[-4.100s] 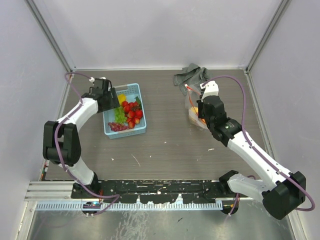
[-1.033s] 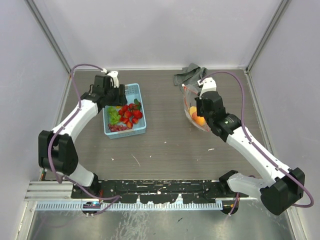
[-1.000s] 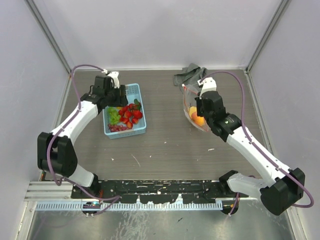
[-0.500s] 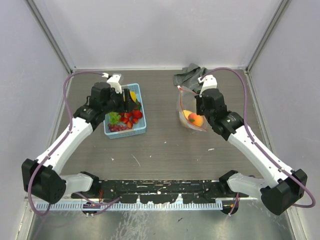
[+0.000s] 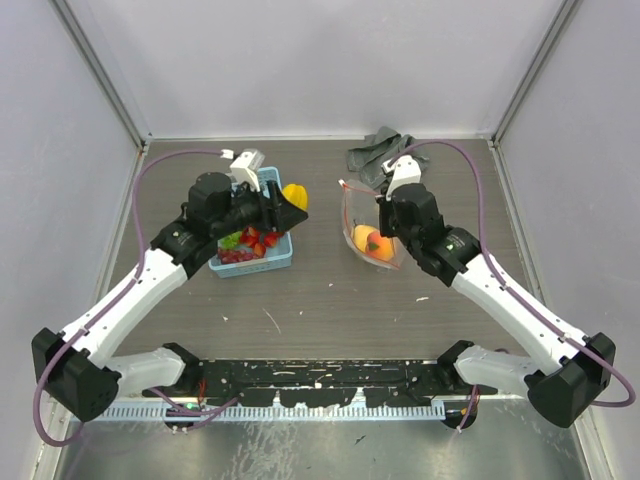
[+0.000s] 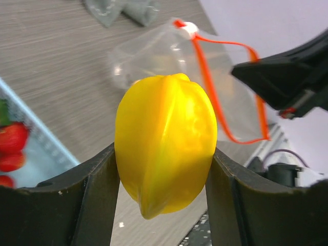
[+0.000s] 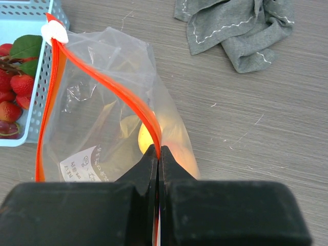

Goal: Place the food in the zip-top bag and seal the zipper
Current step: Pick up the fake fruit from the bin, then place the fake fruit in the zipper food storage bag.

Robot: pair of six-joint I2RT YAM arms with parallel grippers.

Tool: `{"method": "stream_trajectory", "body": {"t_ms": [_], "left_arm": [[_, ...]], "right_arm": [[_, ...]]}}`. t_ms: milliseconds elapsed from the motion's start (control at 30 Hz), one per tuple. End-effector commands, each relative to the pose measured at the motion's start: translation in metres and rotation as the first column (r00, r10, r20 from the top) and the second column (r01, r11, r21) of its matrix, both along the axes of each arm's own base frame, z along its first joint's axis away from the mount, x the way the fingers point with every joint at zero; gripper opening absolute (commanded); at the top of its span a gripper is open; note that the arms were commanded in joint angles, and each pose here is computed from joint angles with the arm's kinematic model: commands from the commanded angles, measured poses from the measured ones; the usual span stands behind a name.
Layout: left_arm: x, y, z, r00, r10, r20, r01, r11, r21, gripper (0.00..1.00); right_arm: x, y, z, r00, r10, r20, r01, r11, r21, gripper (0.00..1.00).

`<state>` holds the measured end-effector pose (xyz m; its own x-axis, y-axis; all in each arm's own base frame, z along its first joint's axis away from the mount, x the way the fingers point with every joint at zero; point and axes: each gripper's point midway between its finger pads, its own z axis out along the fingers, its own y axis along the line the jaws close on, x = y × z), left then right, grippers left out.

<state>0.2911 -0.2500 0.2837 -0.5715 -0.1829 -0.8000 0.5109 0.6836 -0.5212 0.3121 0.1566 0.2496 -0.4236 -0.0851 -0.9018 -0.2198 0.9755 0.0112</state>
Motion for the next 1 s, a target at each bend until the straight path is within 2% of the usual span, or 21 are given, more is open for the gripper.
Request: {"method": "stream_trajectory", "body": {"t_ms": [0,233,567,767,967], "left_arm": [[-0.02,-0.036,0.049,0.993,-0.091,0.076,0.102,0.981,-0.167,0.18],[-0.027,-0.068,0.064,0.995,-0.102,0.017,0.102,0.949,-0.298,0.18],[-0.029,-0.121,0.049,0.988,-0.12,-0.098,0.082,0.942,-0.325,0.13],[-0.022,-0.12,0.022,0.973,-0.041,-0.228,-0.039,0.941,-0.335,0.08],[-0.037,-0.113,0.047,0.983,-0.054,-0.174,-0.021,0.915,-0.403,0.07]], "right_arm": [[0.005,0.015,0.033,0.996,-0.016,0.09,0.008,0.996,0.09,0.01],[-0.002,0.031,0.035,0.994,-0.01,0.109,-0.004,0.991,0.132,0.0],[-0.005,0.04,0.033,0.991,-0.041,0.131,0.022,0.99,0.141,0.0],[-0.007,0.04,0.03,0.99,-0.052,0.134,0.033,0.989,0.141,0.0],[-0.006,0.034,0.023,0.987,-0.083,0.135,0.064,0.989,0.136,0.0]]}}
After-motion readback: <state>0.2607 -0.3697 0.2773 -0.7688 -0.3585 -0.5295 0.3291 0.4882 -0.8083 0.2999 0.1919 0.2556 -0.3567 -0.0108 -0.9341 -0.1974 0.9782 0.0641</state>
